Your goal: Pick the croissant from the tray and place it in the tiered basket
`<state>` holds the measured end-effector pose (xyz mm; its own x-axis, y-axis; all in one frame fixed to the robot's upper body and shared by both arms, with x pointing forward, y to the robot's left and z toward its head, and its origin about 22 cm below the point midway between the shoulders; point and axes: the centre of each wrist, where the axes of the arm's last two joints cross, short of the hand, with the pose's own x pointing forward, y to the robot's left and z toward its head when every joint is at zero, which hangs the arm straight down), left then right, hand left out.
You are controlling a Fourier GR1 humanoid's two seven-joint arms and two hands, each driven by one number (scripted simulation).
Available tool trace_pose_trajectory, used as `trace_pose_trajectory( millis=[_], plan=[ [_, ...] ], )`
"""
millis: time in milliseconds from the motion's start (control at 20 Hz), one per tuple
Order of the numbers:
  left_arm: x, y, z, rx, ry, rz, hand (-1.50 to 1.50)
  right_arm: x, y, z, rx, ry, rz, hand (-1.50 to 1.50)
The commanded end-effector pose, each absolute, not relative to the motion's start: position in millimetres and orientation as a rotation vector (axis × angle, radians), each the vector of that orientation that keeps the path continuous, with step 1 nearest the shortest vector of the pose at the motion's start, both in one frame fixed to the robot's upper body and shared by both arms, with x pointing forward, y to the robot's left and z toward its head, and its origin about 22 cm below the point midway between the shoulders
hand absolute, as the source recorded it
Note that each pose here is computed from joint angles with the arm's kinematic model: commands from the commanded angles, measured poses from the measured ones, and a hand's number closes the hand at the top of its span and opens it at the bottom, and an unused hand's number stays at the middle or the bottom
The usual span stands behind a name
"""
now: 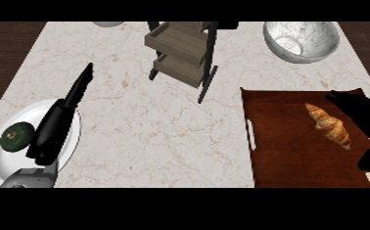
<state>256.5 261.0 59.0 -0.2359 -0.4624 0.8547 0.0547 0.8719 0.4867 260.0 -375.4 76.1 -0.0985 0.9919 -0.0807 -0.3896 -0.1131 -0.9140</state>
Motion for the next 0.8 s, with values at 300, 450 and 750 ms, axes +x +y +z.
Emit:
trace_pose_trajectory(
  millis=[300, 450, 750],
  plan=[
    [255, 258, 43, 0.302, -1.76, -0.507, 0.0, 277, -382, 42, -0.911, -0.899, 1.473, -1.5],
    [242, 266, 48, 0.34, -1.763, -0.506, 0.0, 278, -396, 41, -0.895, -0.921, 1.447, -1.5],
    [253, 264, 46, 0.308, -1.751, -0.484, 0.0, 284, -391, 20, -0.886, -0.928, 1.442, -1.5]
  ],
)
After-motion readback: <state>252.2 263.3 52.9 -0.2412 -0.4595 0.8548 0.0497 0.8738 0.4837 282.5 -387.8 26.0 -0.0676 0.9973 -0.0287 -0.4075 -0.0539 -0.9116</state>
